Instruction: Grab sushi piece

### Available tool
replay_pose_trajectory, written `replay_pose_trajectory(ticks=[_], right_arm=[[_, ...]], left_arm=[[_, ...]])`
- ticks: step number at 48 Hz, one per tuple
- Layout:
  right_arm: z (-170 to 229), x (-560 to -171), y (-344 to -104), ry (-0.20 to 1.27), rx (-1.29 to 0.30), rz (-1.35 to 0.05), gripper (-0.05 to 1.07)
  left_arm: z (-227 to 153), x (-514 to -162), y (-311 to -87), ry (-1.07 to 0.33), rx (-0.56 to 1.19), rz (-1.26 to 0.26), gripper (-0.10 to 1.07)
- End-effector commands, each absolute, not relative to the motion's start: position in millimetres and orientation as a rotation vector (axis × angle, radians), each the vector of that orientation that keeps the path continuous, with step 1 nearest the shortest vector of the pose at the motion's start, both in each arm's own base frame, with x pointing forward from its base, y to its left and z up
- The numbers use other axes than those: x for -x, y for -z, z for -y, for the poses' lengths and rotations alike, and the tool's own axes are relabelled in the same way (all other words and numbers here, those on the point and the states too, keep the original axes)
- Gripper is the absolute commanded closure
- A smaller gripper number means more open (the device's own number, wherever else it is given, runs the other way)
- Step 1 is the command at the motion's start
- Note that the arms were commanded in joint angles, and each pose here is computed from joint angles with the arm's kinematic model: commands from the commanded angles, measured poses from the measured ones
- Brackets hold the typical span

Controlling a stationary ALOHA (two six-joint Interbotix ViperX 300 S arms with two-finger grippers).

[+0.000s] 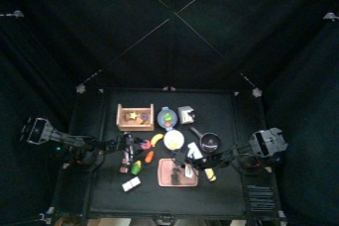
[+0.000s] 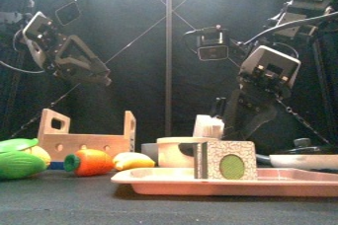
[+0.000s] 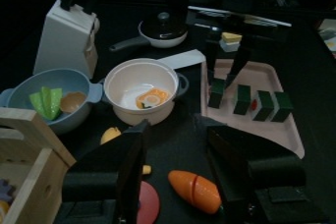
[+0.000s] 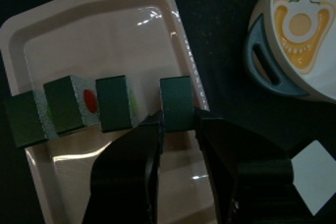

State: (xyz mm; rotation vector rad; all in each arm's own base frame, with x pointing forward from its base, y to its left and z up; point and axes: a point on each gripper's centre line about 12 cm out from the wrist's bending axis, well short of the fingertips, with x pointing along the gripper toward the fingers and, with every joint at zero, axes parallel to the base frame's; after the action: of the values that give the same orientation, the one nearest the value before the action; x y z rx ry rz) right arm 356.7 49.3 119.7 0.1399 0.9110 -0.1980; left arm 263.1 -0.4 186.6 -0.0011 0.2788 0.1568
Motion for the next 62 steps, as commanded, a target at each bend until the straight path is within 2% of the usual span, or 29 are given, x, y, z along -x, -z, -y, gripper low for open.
replay_pose_trajectory(ticks=[1,62], right_arm=[[-49.7,-364.1,-146.0,0.19,-0.157,-0.838,0.39],[-46.3,-372.1,-167.6,0.229,-0.171,-0.794,0.39]], left_arm=[[0.6,-265.7,-190.4,-0.158,0.003,-0.265,0.17],[0.6,-265.9,-191.3,-0.157,0.0,-0.263,0.17]])
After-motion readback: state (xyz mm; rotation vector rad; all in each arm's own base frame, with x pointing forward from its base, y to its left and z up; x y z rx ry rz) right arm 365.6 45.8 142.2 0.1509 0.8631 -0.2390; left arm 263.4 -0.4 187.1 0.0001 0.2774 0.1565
